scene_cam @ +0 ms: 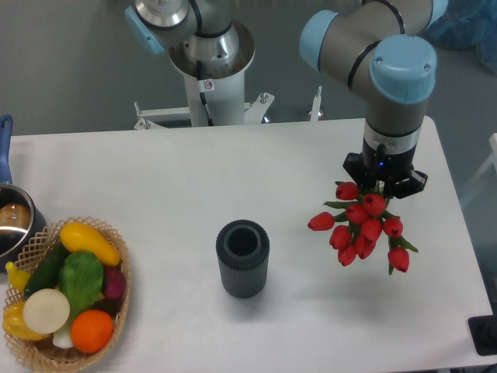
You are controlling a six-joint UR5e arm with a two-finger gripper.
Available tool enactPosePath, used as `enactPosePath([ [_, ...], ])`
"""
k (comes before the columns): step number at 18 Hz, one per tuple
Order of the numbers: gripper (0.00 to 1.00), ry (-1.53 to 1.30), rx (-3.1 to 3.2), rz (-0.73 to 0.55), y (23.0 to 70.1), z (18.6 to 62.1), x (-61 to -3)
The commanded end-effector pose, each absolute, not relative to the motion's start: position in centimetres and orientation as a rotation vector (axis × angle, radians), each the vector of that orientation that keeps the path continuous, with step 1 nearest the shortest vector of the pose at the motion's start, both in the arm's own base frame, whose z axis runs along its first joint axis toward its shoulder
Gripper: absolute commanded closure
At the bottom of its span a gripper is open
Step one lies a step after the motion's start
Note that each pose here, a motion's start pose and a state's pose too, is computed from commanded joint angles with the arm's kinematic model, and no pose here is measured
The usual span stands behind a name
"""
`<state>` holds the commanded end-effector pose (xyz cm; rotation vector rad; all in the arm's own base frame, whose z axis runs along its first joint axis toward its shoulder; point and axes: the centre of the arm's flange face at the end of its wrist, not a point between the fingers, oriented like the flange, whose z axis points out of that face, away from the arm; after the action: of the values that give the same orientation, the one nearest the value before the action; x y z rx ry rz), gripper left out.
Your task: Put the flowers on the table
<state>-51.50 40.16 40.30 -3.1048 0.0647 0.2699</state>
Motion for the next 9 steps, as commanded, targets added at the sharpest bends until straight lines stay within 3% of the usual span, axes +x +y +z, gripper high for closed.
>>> enactPosePath([
  [4, 0.95, 0.053, -3.111, 0.264, 39.8, 40.1, -51.8],
  [9, 0.95, 0.049, -3.162, 0.102, 38.9, 36.7, -50.1],
])
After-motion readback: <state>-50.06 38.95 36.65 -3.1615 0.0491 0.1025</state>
